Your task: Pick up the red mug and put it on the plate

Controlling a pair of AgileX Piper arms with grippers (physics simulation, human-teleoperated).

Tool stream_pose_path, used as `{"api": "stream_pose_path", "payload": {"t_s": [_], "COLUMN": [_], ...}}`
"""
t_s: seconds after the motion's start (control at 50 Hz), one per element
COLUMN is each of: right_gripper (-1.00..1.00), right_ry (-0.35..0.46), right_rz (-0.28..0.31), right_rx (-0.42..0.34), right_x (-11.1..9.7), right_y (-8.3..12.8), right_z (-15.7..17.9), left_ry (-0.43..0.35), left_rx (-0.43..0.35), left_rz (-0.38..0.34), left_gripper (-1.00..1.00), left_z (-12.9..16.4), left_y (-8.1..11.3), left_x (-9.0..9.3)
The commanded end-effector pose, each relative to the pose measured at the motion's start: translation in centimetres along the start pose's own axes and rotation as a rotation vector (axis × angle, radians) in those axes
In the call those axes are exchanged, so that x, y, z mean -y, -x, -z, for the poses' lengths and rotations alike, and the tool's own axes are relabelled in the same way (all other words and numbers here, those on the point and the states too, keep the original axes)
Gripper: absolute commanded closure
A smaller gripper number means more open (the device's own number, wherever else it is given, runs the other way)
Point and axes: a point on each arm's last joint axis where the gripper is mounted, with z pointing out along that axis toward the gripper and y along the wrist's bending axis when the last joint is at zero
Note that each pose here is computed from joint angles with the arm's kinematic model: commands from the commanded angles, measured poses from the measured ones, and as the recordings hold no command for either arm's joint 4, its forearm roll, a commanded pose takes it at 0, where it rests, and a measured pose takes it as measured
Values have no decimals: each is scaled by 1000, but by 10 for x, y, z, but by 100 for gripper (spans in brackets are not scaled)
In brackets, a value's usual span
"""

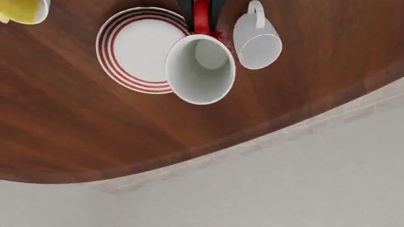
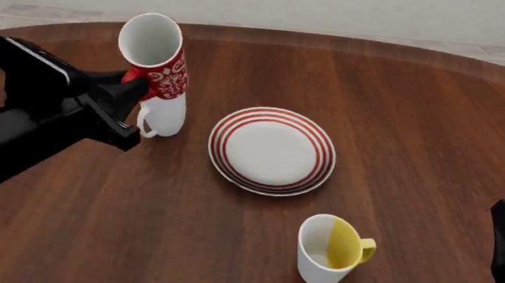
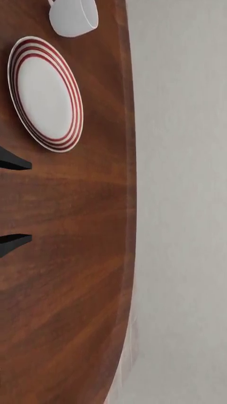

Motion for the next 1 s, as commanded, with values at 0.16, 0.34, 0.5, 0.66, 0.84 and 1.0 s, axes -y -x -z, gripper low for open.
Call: {"api": "stream_pose_path", "payload": {"t_s": [0.16, 0.34, 0.5, 0.66, 0.84, 1.0], "right_gripper": [-100, -100, -100, -100, -100, -100], "right_ry": [-5, -5, -5, -5, -7, -11], "right_rz": [-5, 0, 3, 6, 5, 2], "right_rx": [-2, -2, -1, -1, -1, 1], "right_x": [0, 0, 0, 0, 0, 1], "right_y": [-1, -1, -1, -1, -1, -1], "right_z": [-2, -3, -2, -2, -2, -1], "left_ry": [-110, -136, -162, -185, -190, -189], "left_rx": [8, 14, 12, -8, -49, -87], "left_rz": [48, 80, 93, 95, 113, 120], "left_gripper": [100, 100, 100, 100, 100, 100], "left_z": [-54, -70, -82, -95, -118, -135], "left_y": [17, 21, 22, 15, 2, -13], "left_x": [28, 37, 46, 56, 63, 67]}}
